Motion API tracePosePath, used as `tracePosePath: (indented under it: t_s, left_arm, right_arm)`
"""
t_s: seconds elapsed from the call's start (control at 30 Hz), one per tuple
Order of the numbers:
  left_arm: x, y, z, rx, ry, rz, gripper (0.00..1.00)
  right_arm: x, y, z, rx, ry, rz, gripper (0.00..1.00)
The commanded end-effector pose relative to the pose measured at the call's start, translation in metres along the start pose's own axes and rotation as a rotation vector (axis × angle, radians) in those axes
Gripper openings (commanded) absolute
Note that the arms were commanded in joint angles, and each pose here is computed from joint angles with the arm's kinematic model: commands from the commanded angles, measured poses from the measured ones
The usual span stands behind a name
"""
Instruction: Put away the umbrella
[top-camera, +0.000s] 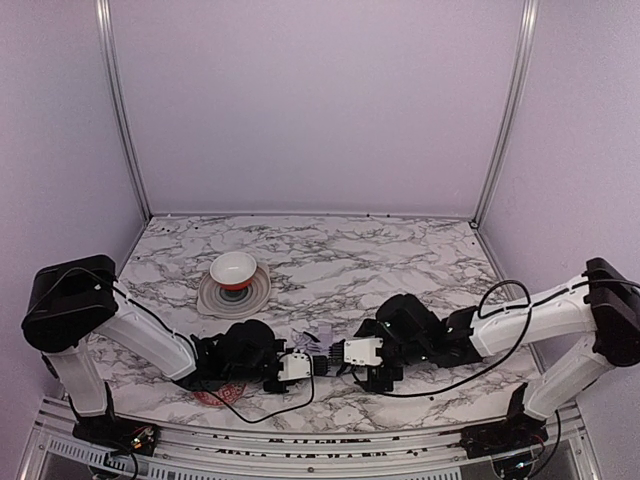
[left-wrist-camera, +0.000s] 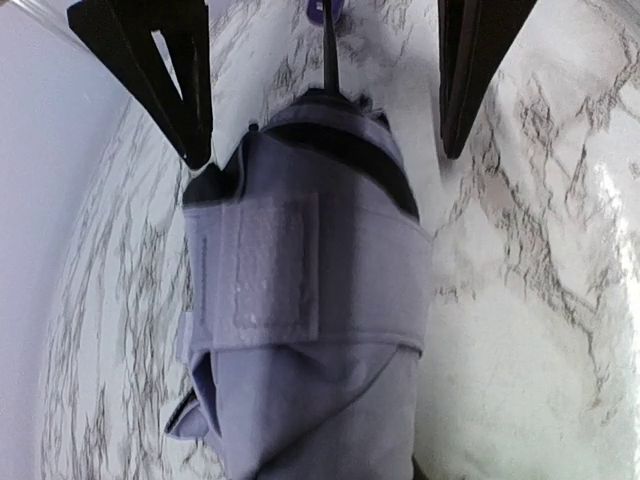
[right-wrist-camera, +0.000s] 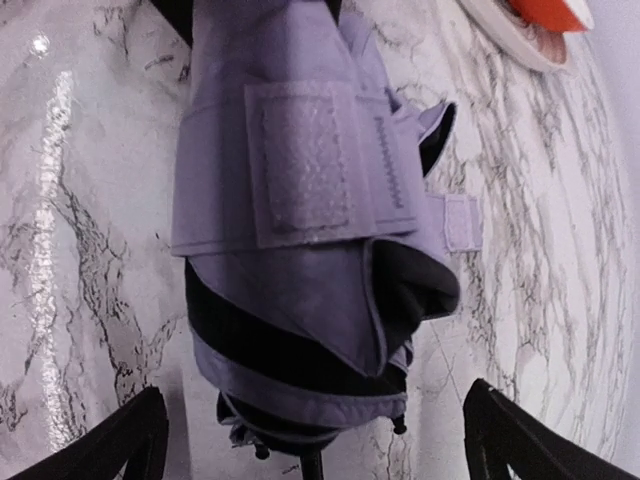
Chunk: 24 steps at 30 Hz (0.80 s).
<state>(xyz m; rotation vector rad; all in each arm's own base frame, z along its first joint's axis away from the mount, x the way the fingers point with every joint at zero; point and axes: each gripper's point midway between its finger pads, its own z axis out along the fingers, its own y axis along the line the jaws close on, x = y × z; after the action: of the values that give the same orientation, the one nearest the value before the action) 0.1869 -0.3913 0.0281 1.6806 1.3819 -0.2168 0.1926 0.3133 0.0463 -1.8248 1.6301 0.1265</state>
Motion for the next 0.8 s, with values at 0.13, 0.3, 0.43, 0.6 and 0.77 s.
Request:
tracePosePath:
  t_s: [0.13,0.3,0.43,0.6,0.77]
  left_arm:
    - [0.075,-0.058,-0.007,0.158,0.292,0.174,0.0]
    - [0.07,-0.059,-0.009,0.132,0.305,0.283,0.0]
    - [0.066,-0.061,-0.011,0.111,0.317,0.37,0.0]
    - [0.06,-0.067,-0.017,0.142,0.304,0.394,0.0]
    - [0.056,-0.075,-0.02,0.204,0.309,0.403,0.0]
  right_arm:
    - [-0.043,-0.064,-0.094,0.33,-0.303,0.094,1.0]
    - [-0.038,-0.158,-0.161,0.584,-0.6,0.615,1.0]
    - [-0.031,-0.168,-0.132,0.43,-0.509,0.732,0.83]
    - [-0.012,-0.143,-0.052,0.16,-0.168,0.821,0.79]
    - [-0.006,-0.117,-0.014,-0.007,-0.068,0.867,0.79]
